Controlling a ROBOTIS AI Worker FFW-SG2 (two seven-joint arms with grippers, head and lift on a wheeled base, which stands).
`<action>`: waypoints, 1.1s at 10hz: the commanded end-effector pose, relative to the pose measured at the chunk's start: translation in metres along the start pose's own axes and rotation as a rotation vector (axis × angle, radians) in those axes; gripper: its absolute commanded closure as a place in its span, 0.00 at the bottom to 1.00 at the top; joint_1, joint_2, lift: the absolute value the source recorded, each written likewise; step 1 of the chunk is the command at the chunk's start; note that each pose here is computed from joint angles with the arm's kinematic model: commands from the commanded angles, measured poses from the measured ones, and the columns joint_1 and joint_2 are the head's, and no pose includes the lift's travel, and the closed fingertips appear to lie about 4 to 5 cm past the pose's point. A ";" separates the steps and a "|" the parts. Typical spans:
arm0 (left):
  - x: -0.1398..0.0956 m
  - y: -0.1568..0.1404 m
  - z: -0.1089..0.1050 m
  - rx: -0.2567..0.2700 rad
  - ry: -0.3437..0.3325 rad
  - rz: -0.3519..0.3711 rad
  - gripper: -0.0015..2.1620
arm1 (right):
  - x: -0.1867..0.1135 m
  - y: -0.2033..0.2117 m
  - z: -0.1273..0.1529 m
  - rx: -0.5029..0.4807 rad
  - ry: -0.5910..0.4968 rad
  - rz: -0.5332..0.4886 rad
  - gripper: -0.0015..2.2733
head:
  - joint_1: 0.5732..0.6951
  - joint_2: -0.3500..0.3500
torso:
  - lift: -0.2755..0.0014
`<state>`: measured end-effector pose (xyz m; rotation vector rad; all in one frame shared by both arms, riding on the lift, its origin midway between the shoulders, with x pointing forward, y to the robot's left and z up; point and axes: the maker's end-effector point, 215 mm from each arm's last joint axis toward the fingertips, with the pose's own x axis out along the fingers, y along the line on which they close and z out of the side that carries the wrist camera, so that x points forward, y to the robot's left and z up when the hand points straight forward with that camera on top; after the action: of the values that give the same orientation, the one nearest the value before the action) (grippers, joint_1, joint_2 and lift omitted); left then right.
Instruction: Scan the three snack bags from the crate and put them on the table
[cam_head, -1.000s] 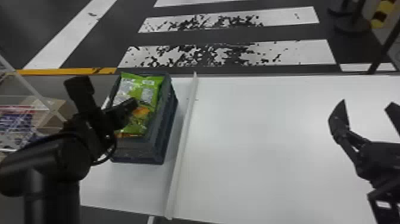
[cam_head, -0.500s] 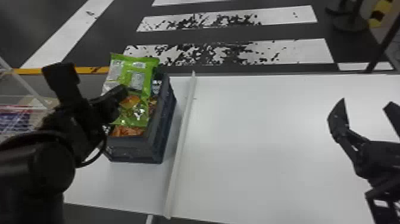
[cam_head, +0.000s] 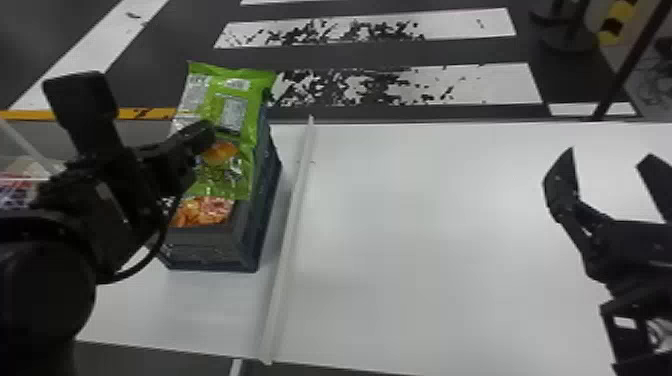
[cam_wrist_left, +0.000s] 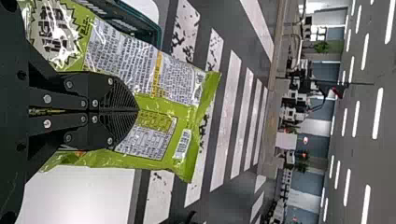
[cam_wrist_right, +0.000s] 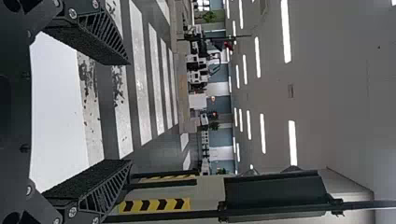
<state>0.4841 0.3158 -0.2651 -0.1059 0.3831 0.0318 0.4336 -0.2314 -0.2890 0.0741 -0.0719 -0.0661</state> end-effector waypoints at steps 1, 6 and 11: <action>-0.006 -0.032 0.001 0.020 0.005 -0.057 0.99 | 0.001 -0.003 0.007 -0.003 -0.014 -0.008 0.06 | 1.00 0.65 | 0.66; -0.005 -0.189 -0.064 0.063 0.137 -0.351 0.99 | 0.005 -0.008 0.016 -0.001 -0.031 -0.020 0.06 | 1.00 0.42 | 0.66; -0.009 -0.323 -0.182 0.149 0.302 -0.588 0.99 | 0.012 -0.004 0.022 0.022 -0.043 -0.013 0.06 | 1.00 0.14 | 0.66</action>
<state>0.4296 -0.0066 -0.3880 -0.0722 0.6301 -0.5696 0.4438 -0.2389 -0.2663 0.0941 -0.1158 -0.0812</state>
